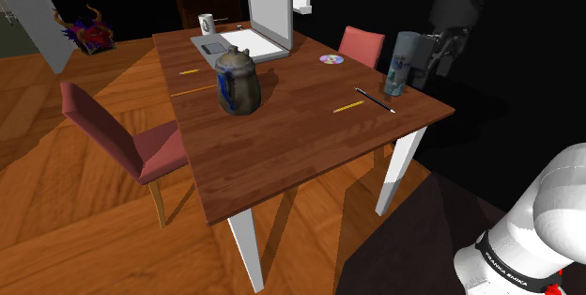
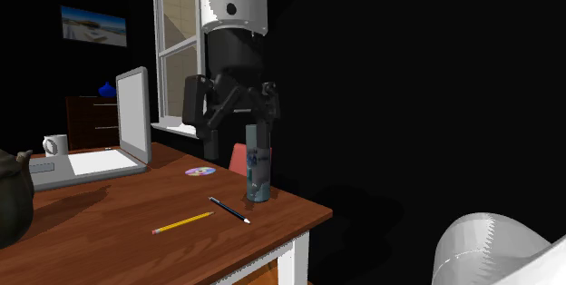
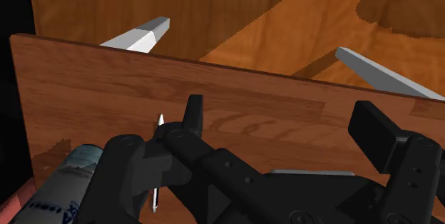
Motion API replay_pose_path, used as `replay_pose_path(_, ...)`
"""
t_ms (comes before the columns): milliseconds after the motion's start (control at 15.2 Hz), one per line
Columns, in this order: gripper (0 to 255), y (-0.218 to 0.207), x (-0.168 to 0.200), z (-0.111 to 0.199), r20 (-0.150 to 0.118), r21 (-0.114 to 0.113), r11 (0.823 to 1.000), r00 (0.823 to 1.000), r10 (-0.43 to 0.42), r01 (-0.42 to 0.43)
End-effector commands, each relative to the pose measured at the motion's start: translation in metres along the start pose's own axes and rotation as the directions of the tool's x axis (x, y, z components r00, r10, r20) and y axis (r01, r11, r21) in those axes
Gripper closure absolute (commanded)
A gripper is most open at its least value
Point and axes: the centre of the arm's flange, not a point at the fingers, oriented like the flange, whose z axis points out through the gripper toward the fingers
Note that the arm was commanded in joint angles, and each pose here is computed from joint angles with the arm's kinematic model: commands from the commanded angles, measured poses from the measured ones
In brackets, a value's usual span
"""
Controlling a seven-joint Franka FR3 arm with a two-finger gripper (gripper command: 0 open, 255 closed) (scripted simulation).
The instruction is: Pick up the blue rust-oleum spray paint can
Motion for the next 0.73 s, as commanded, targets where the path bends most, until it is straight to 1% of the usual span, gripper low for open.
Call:
replay_pose_path(0,0,0.0,0.0,0.0,0.0,0.0,1.0,1.0,0.0,0.0)
replay_pose_path(660,0,0.106,0.081,-0.018,0.013,0.009,1.0,1.0,-0.009,0.009)
